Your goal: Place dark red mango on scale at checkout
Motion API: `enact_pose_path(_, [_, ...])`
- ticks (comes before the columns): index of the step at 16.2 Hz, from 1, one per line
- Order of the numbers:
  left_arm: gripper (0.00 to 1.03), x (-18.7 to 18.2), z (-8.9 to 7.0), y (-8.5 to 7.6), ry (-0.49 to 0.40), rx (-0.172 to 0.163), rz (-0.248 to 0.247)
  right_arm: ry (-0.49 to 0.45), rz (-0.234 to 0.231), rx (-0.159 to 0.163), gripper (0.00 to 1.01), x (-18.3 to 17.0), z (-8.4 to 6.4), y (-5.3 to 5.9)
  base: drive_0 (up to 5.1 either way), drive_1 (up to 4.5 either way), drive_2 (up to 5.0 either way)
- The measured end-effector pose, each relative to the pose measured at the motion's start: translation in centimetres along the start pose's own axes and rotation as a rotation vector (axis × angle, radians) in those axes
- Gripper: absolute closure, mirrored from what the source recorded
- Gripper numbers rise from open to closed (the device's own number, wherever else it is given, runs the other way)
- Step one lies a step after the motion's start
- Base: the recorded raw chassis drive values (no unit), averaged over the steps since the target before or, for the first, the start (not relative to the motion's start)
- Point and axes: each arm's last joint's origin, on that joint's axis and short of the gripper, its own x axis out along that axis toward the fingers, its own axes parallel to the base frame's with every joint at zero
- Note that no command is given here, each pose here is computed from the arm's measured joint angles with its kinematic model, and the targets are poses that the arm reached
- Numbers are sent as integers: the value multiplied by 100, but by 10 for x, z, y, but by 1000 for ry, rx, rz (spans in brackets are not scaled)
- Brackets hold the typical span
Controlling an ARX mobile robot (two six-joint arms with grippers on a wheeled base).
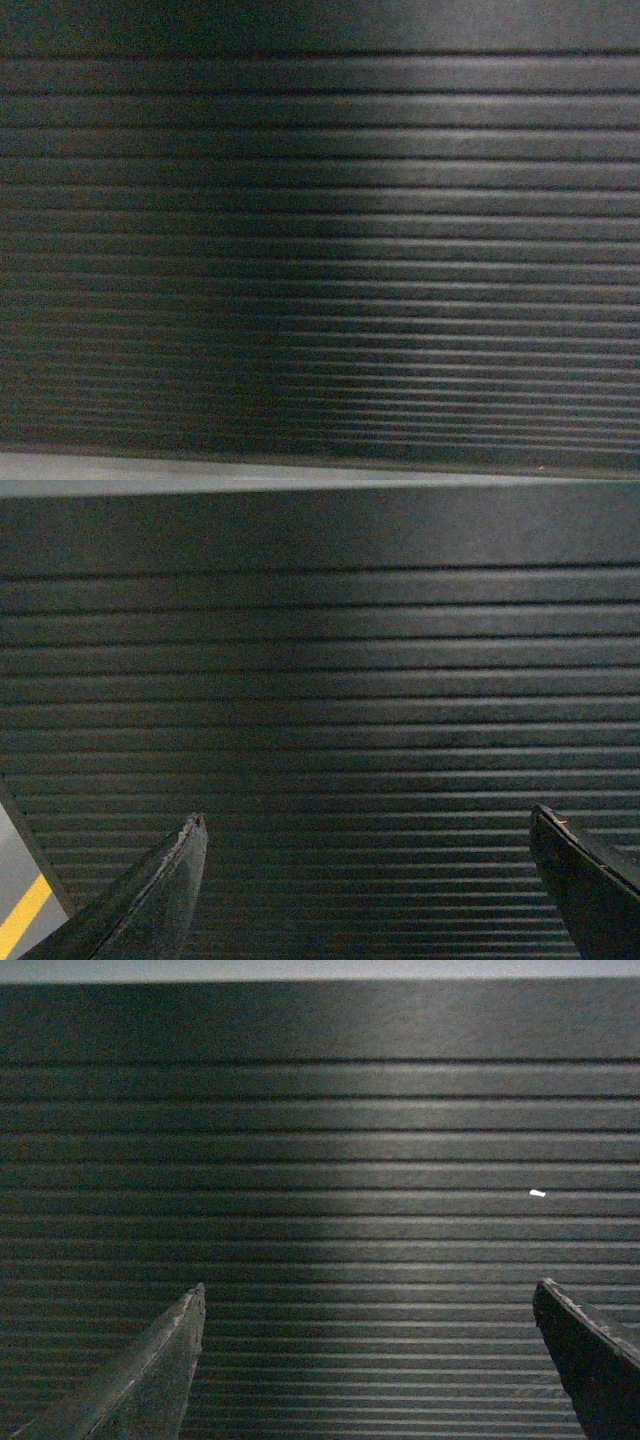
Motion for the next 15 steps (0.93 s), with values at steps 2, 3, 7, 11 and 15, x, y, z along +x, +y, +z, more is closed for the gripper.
enact_pose_path(2, [5,0,0,0,-1,0,0,0,0,-2,3,0,0,0,0,0,0])
enact_pose_path(3, [5,0,0,0,0,0,0,-1,0,0,3,0,0,0,0,0,0])
enact_pose_path(7, [5,0,0,0,-1,0,0,0,0,0,3,0,0,0,0,0,0])
enact_pose_path(11, [5,0,0,0,0,0,0,0,0,1,3,0,0,0,0,0,0])
enact_pose_path(15, [5,0,0,0,-1,0,2,-1,2,-1,3,0,0,0,0,0,0])
